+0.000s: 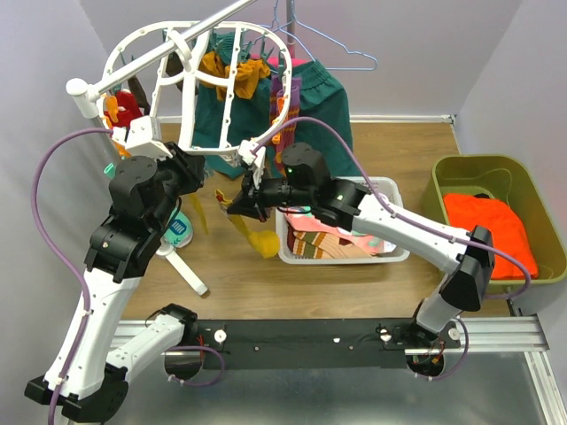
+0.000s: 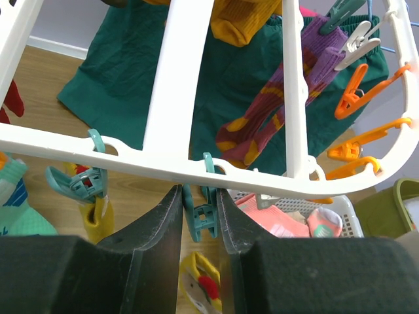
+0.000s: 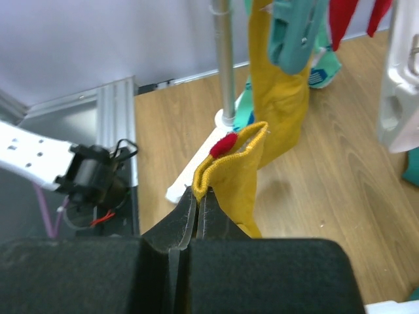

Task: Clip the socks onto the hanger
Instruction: Pick up the sock from the bin, then clamp the sock onto the hanger.

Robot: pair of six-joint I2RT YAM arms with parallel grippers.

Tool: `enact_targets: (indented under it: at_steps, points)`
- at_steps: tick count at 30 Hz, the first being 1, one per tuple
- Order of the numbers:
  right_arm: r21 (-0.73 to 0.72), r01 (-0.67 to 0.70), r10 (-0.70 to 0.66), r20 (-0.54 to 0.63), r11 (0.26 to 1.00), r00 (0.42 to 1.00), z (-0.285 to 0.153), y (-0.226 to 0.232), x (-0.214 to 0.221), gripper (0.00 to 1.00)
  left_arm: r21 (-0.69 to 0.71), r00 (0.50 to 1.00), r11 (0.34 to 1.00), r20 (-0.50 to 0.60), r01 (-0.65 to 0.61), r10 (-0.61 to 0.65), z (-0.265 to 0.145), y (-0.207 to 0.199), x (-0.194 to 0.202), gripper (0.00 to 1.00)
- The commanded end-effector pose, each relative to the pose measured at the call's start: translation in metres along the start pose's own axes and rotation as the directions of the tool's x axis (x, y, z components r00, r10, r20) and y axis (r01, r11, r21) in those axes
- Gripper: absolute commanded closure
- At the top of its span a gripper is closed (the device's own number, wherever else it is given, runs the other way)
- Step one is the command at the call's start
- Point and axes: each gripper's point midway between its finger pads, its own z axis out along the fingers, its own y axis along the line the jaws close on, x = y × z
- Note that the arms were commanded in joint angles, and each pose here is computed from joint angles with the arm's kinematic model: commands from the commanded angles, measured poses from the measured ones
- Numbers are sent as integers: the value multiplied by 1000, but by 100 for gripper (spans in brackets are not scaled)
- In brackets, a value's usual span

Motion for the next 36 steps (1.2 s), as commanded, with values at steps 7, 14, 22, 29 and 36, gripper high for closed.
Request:
enact_targets:
  at_steps: [7,14,22,29,36]
  points:
    - [202,112,-148,174,973,974,26,-24,-44,99,15,1000,1000,-8,15,-15,-2,-3,1,100]
    - [261,137,-185,168,955,968,33,-35,-43,99,10,1000,1000,-11,13,-13,-1,-2,3,100]
    - [292,149,-201,158,945,967,36,-39,-40,99,8,1000,1000,-12,11,-11,-1,-1,3,100]
    - [291,167,-220,160,942,962,39,-36,-44,99,2,1000,1000,-15,8,-8,0,0,5,100]
    - [305,181,-236,154,935,959,41,-34,-46,99,4,1000,1000,-18,8,-7,2,-1,5,100]
